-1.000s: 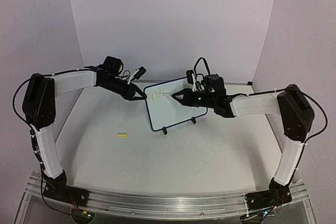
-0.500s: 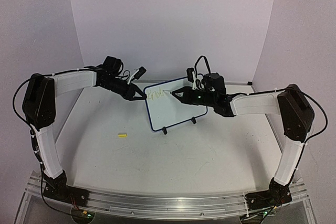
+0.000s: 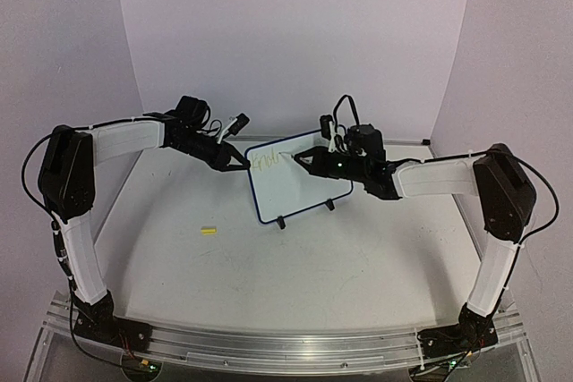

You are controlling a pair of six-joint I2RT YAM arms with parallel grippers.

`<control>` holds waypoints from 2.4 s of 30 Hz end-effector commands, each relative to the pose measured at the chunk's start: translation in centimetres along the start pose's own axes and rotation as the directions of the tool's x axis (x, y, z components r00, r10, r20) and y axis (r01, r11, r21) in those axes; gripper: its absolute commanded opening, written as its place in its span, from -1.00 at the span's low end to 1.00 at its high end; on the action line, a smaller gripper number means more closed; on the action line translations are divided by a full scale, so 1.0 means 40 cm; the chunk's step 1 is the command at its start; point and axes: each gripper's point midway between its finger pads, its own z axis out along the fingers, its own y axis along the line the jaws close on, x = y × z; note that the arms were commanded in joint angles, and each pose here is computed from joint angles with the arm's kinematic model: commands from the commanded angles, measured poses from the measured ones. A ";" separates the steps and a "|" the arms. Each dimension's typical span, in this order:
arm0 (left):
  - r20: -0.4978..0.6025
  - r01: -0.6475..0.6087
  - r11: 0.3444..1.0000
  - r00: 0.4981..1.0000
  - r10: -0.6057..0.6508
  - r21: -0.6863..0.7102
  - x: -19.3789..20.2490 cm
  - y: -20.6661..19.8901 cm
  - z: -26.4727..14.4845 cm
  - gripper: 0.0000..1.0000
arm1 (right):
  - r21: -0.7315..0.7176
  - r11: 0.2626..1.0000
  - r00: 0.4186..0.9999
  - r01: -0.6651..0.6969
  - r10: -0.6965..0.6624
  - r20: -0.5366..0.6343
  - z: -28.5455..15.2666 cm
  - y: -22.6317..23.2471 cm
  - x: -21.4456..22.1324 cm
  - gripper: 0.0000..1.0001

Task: Write a sentence on the whiteboard
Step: Write on the whiteboard with the whiteboard marker without the cap.

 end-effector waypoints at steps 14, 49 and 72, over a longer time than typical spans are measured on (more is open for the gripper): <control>-0.042 -0.002 1.000 0.999 0.003 0.011 0.017 -0.022 0.016 -1.00 | 0.062 0.998 1.000 -0.023 0.023 0.003 -0.010 -0.054 0.036 -1.00; -0.048 0.004 1.000 0.999 -0.003 0.003 0.022 -0.016 0.019 -1.00 | -0.016 1.000 0.998 0.018 -0.017 0.056 -0.036 0.016 -0.029 -1.00; -0.047 0.003 1.000 0.999 -0.002 0.004 0.022 -0.016 0.019 -1.00 | 0.068 0.998 0.993 -0.010 0.002 0.115 -0.037 -0.030 -0.043 -1.00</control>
